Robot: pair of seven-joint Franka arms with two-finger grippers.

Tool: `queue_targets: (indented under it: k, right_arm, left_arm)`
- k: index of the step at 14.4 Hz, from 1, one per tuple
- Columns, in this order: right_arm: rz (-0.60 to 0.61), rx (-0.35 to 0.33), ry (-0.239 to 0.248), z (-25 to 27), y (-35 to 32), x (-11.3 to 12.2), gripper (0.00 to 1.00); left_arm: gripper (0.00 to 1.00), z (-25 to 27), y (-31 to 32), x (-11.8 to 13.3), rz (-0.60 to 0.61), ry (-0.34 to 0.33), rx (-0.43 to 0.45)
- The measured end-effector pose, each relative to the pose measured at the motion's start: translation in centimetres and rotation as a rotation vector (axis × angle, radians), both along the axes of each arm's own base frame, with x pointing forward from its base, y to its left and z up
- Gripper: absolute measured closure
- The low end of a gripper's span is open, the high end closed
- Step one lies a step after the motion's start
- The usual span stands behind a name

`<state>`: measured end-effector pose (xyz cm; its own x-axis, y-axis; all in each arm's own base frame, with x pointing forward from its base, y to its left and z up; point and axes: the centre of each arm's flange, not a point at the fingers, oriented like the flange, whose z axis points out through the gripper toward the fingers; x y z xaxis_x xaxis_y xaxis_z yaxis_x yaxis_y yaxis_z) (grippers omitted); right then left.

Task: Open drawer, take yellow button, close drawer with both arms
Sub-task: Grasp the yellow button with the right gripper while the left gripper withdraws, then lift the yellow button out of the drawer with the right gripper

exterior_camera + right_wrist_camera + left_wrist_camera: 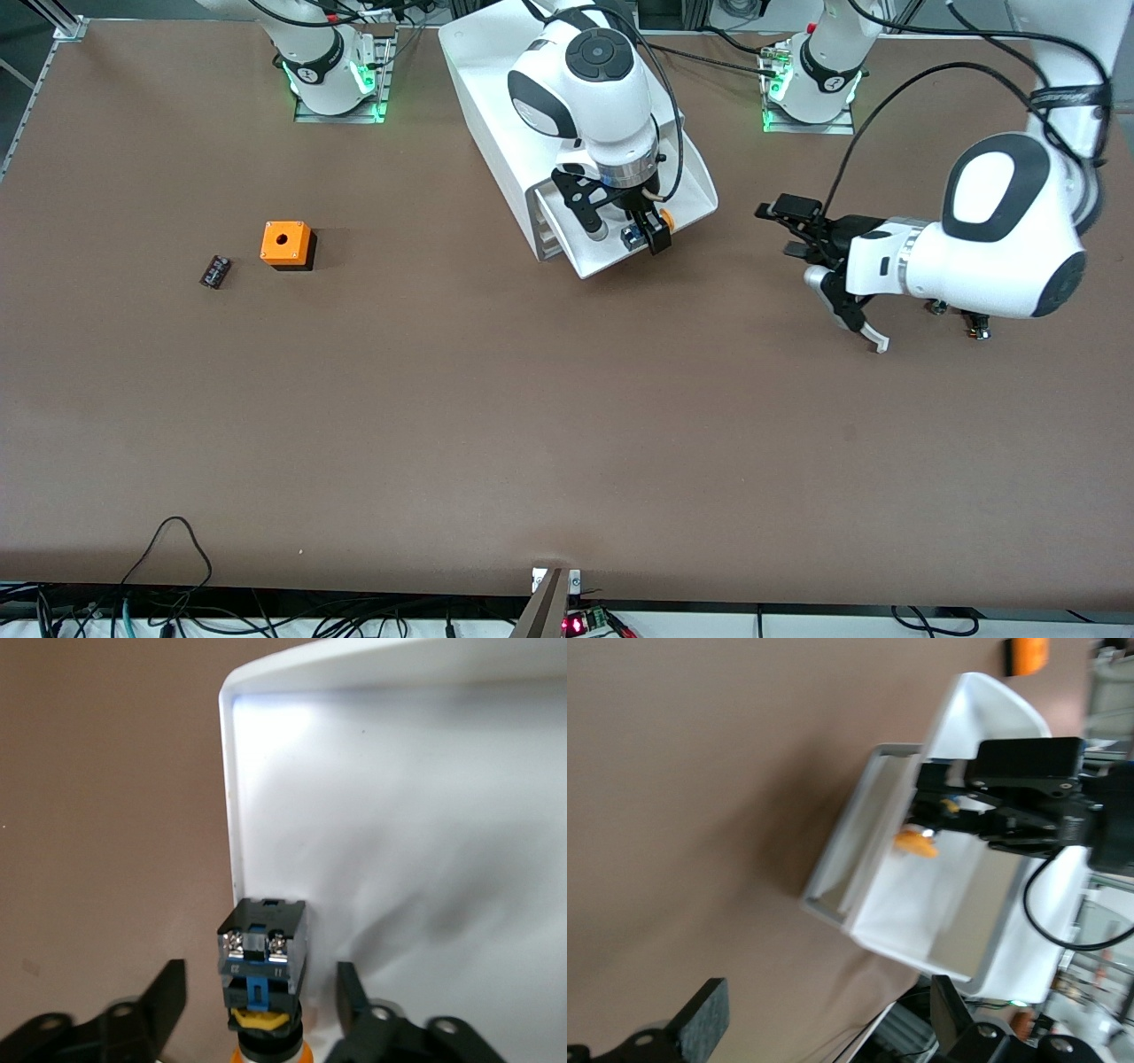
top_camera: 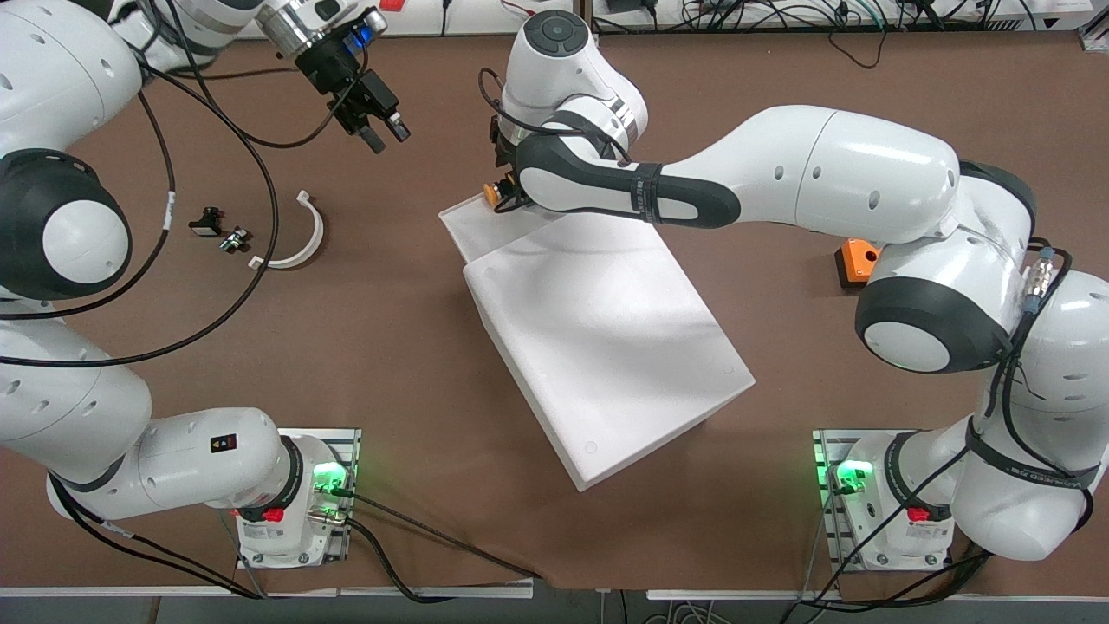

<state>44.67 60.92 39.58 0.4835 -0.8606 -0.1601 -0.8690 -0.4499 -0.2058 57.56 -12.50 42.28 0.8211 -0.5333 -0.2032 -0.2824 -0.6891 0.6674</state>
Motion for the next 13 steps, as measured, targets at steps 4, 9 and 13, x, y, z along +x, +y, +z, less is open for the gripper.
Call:
queue_targets:
  k: [4, 9, 13]
  right_arm:
    - [0.0, -0.001, -0.003, 0.1, -0.1, 0.2, 0.67]
    - [-0.023, -0.007, 0.013, 2.2, -2.7, 3.5, 0.67]
    - [-0.001, 0.054, 0.078, 7.2, -8.3, 9.4, 0.67]
  left_arm:
    - [0.0, 4.3, 0.8, 1.0, 0.009, -0.039, 0.213]
    - [0.0, 10.6, 1.6, 1.5, 0.038, -0.159, 0.51]
    - [0.0, 13.5, 3.7, 2.5, 0.059, -0.258, 0.625]
